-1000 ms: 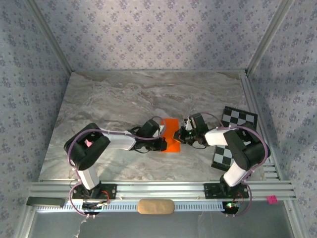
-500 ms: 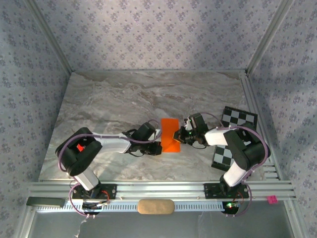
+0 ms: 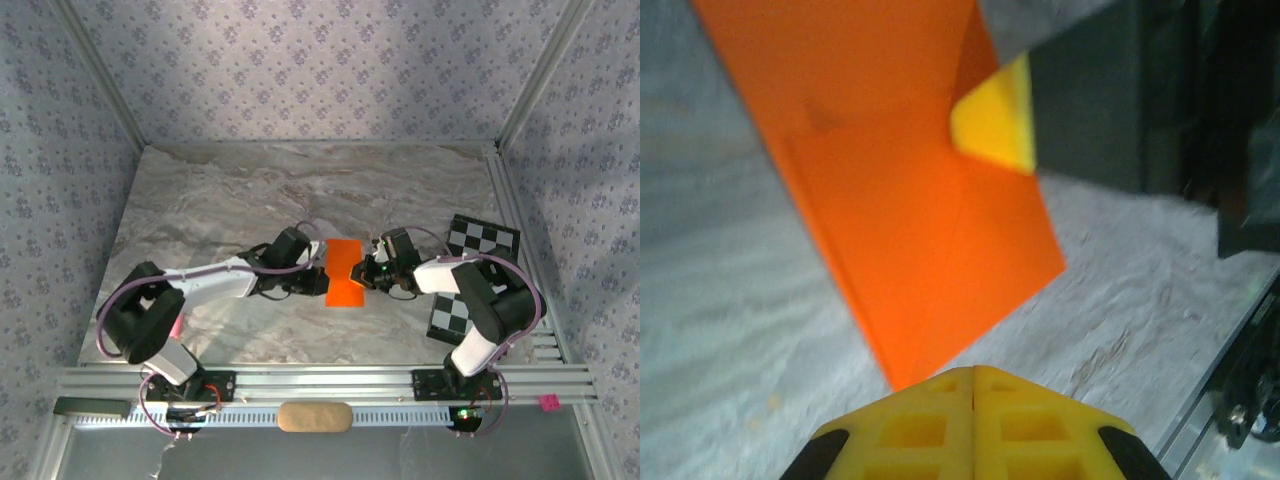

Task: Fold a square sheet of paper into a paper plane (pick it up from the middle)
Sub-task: Fold the triangle a second time at the center of the table.

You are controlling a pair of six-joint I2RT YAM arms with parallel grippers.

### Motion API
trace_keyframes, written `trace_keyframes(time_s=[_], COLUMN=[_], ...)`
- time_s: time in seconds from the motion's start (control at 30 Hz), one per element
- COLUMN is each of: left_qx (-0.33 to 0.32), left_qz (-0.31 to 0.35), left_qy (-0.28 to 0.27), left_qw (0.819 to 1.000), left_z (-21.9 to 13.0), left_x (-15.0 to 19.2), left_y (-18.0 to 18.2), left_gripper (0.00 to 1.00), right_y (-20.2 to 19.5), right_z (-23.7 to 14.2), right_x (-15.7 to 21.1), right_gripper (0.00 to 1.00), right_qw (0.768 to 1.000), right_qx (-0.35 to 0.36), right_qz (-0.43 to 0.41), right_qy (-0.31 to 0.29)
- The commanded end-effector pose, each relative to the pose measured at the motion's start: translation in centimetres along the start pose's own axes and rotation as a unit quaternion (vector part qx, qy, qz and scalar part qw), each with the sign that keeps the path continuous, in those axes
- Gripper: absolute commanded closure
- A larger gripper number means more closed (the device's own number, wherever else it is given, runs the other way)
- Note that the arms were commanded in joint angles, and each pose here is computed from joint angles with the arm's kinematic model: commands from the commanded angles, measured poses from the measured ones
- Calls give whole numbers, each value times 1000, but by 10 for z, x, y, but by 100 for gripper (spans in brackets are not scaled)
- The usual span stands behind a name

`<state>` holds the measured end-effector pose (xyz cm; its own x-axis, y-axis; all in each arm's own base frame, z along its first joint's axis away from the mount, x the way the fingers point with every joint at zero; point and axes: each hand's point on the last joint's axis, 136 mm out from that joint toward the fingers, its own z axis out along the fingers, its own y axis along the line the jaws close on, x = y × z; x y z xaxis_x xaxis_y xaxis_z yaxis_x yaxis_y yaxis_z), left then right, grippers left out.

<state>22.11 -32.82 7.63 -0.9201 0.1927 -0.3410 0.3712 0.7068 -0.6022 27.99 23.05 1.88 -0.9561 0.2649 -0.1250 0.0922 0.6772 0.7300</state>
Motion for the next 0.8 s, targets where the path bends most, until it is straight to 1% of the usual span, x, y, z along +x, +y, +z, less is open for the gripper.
trace_keyframes(time_s=[0.0, 0.1, 0.17, 0.27, 0.37, 0.47, 0.57, 0.67, 0.77], left_qx=[30, 25, 11, -19, -50, -59, -68, -78, -78], left_qz=[11, 7, 3, -8, -21, -28, -31, -28, -25], left_qy=[15, 21, 32, 48, 65, 78, 78, 77, 74], left_qw=[999, 999, 999, 999, 996, 995, 994, 994, 994], left_z=[14, 28, 36, 46, 54, 57, 56, 54, 53], left_x=[-10, -13, -9, 4, 20, 35, 41, 41, 39], left_y=[-14, -9, 0, 20, 44, 54, 61, 64, 63], left_gripper=[92, 94, 96, 100, 100, 100, 100, 100, 100], right_y=[-46, -45, -42, -36, -24, -6, 18, 28, 28], right_z=[-1, -1, -1, -2, -6, -12, -13, -5, 5], right_x=[15, 15, 13, 11, 4, -2, 5, 21, 32], right_gripper=[100, 100, 100, 100, 100, 100, 100, 100, 100], right_qw=[995, 996, 996, 997, 998, 999, 999, 997, 996], right_qx=[88, 85, 81, 73, 61, 30, -13, -26, -24], right_qz=[36, 36, 34, 26, 2, -16, -38, -55, -56], right_qy=[10, 13, 14, 11, 13, 10, 26, 49, 66])
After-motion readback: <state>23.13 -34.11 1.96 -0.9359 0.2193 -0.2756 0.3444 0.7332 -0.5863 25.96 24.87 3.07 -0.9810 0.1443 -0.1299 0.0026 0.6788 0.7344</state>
